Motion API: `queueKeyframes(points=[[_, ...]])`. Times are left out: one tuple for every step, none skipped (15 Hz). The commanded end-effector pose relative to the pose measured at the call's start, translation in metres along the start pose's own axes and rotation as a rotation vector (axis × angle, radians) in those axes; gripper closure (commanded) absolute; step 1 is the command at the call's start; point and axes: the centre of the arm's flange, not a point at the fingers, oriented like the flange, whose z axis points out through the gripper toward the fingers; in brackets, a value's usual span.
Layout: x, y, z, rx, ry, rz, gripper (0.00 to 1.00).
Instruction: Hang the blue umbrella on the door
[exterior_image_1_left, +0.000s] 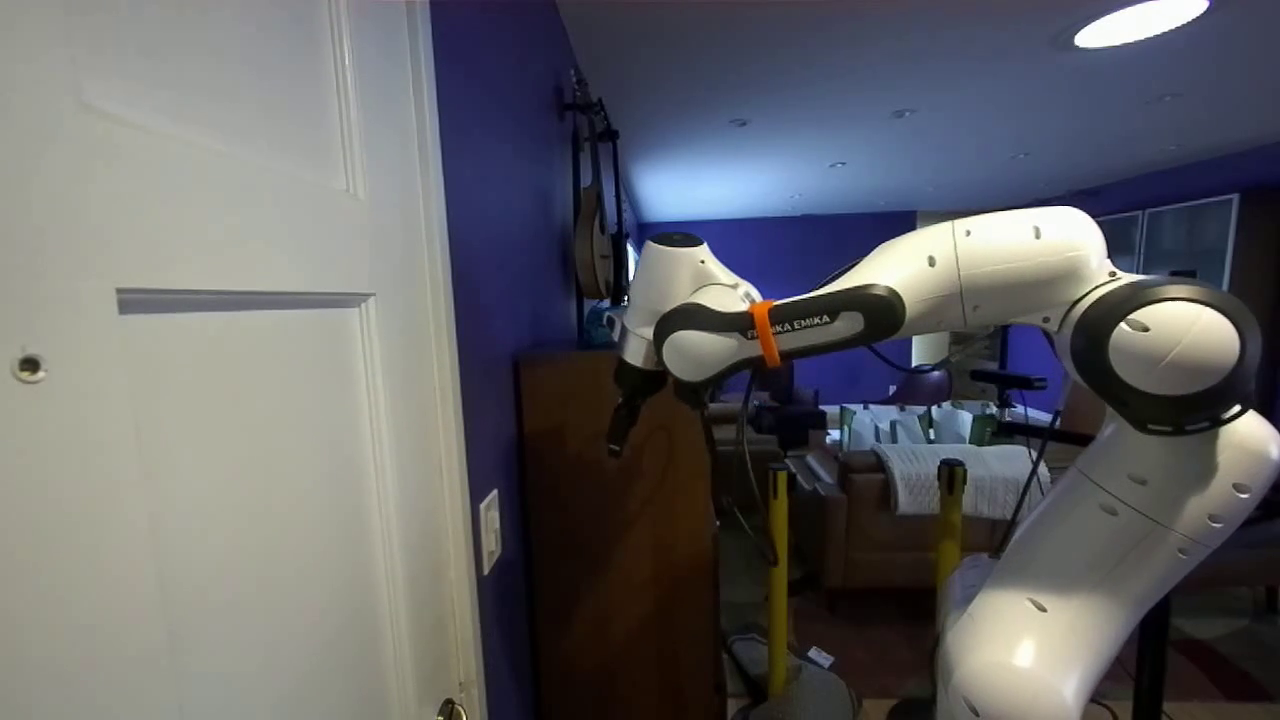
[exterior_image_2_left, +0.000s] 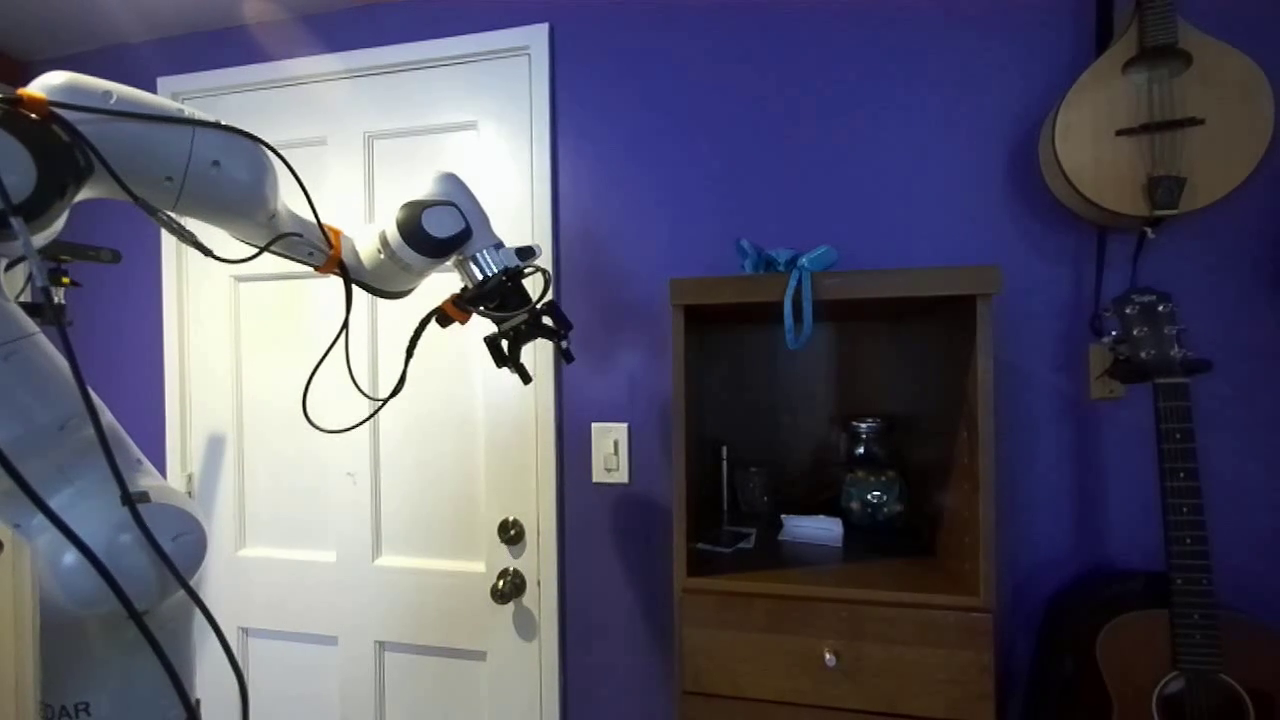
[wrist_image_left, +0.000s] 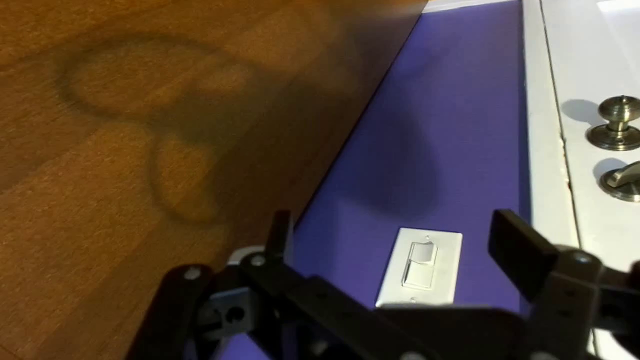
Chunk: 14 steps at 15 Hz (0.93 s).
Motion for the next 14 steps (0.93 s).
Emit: queueKeyframes(points=[[0.0, 0.0, 0.0, -0.001, 0.0, -0.001, 0.0], [0.001, -0.001, 0.0, -0.001, -0.001, -0.003, 0.0], [0.001, -0.001, 0.001, -0.001, -0.002, -0.003, 0.0], [0.0, -0.002, -0.01, 0.028, 0.008, -0.038, 0.0], [0.003, 0.002, -0.012, 0.019, 0.021, -0.057, 0.0], [0.009, 0.012, -0.017, -0.004, 0.032, -0.051, 0.0], [0.014, 0.025, -0.024, 0.0, 0.058, -0.038, 0.0], [0.018, 0.036, -0.031, -0.007, 0.08, -0.034, 0.0], [0.022, 0.052, -0.04, -0.018, 0.101, -0.025, 0.0], [0.025, 0.066, -0.047, -0.034, 0.13, -0.023, 0.0], [0.029, 0.083, -0.054, -0.046, 0.157, -0.023, 0.0], [0.032, 0.1, -0.061, -0.046, 0.181, -0.026, 0.0], [0.035, 0.118, -0.065, -0.054, 0.206, -0.027, 0.0], [0.036, 0.134, -0.07, -0.066, 0.228, -0.018, 0.0]])
